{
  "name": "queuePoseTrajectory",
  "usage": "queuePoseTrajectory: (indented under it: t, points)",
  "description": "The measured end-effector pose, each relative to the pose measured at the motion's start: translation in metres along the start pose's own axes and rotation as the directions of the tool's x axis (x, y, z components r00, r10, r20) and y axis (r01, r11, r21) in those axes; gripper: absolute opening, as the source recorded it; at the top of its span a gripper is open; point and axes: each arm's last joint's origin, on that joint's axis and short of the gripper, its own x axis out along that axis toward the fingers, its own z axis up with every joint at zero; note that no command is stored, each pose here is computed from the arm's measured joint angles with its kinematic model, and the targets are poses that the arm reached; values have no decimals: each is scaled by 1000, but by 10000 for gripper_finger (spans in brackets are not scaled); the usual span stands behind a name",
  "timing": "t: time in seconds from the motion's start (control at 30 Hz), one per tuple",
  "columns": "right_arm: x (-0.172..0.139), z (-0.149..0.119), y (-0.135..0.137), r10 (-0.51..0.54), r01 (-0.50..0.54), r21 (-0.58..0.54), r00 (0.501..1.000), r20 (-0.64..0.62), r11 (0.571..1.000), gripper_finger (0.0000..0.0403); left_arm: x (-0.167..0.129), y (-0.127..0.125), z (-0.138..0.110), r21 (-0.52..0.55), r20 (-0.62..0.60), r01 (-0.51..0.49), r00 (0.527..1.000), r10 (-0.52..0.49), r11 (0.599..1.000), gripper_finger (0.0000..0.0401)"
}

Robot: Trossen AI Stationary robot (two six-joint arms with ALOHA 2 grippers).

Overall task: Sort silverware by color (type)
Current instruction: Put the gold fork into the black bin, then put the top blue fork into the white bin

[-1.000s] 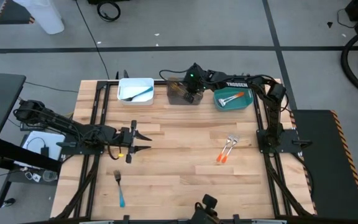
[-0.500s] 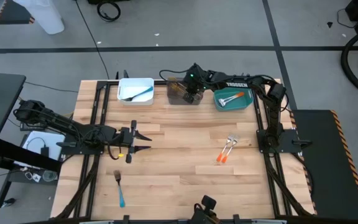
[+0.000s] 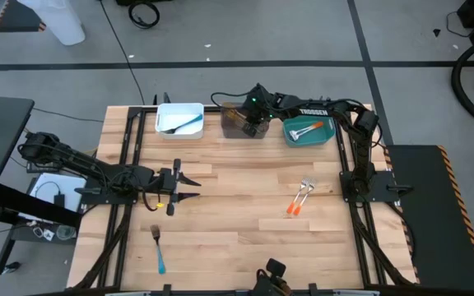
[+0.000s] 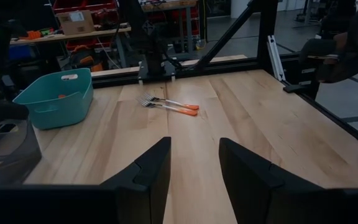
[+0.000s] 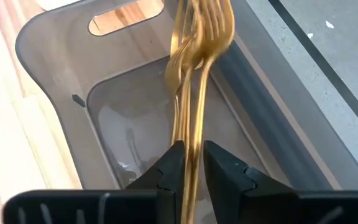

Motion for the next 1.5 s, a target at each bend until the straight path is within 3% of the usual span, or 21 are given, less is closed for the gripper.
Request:
queuePoseTrajectory:
  t: [0.47,1.03,1.5]
  points:
    - [0,1,0,0,0,1,1000,8,1000,134,0,0,0,0,-1,0,1000,0,1000,143]
    - [0,2,8,10,-10,15,1000,8,1000,136,0,0,0,0,-1,0,1000,0,1000,143]
    - [-11,22,26,-17,17,6,999,40,1000,134,0,0,0,0,2,0,1000,0,1000,143]
